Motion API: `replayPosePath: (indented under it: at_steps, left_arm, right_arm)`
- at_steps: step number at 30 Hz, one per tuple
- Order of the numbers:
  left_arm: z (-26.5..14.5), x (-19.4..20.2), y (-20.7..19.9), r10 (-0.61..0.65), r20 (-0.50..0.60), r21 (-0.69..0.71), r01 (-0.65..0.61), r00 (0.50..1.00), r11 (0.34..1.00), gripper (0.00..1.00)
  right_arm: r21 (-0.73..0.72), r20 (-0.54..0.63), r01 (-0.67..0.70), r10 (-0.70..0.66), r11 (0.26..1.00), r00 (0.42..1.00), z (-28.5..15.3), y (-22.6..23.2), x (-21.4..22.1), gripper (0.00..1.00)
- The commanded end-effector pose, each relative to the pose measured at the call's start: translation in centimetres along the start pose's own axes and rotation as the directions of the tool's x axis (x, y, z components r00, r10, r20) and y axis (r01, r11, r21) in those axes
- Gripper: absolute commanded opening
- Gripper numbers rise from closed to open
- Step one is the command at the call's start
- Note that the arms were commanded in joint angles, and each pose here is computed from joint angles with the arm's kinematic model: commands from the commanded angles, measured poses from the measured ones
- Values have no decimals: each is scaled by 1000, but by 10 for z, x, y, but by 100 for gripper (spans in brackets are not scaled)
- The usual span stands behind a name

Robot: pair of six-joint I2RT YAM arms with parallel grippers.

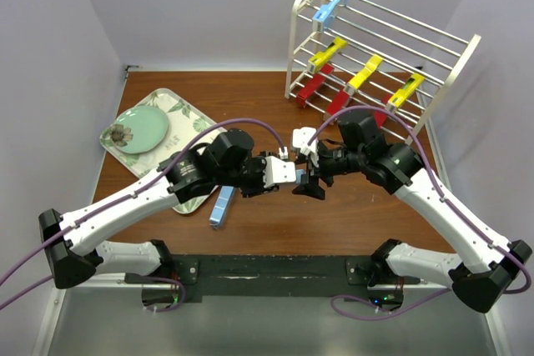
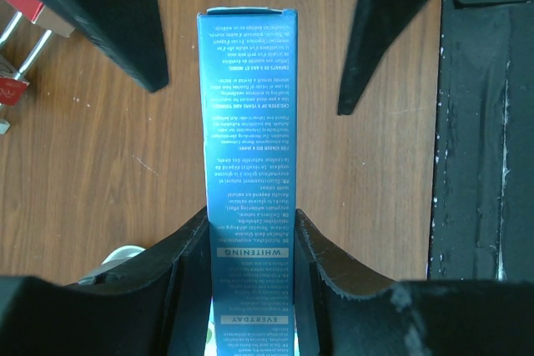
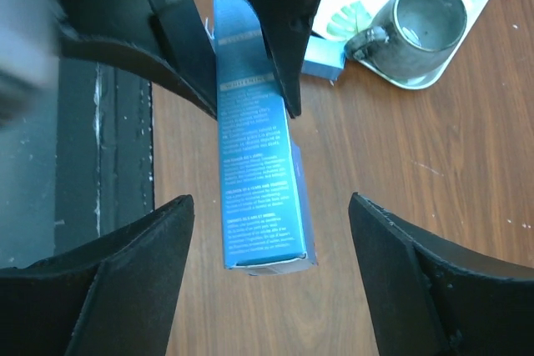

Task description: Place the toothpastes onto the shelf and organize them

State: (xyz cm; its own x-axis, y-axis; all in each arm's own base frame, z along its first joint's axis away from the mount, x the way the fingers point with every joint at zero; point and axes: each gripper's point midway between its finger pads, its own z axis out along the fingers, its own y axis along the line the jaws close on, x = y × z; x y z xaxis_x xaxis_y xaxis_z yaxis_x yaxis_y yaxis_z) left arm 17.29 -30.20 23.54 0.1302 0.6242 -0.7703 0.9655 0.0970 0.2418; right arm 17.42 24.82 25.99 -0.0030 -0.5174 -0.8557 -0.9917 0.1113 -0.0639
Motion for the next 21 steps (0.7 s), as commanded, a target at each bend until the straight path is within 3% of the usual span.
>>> replayPosePath:
  at_steps: [1, 5, 13, 16, 21]
  left_arm:
    - [-15, -34, 7, 44, 96, -19, -42, 994, 999, 36]
    - [-19, -41, 7, 48, 119, -18, -46, 992, 999, 36]
    - [-19, -39, 8, 46, 114, -24, -43, 992, 999, 38]
    - [-21, -39, 11, 43, 111, -44, -38, 993, 998, 54]
    - [-33, -44, 28, 42, 134, -158, -20, 990, 987, 75]
  right_arm:
    - [22, -18, 44, -44, 999, 999, -6, -3, -5, 73]
    - [23, -22, 47, -47, 999, 999, -5, -2, -3, 69]
    - [35, -6, 52, -51, 998, 999, -7, -3, -8, 35]
    - [34, -4, 50, -50, 998, 999, -8, -2, -9, 24]
    - [66, -6, 19, -19, 998, 1000, -9, -7, -9, 18]
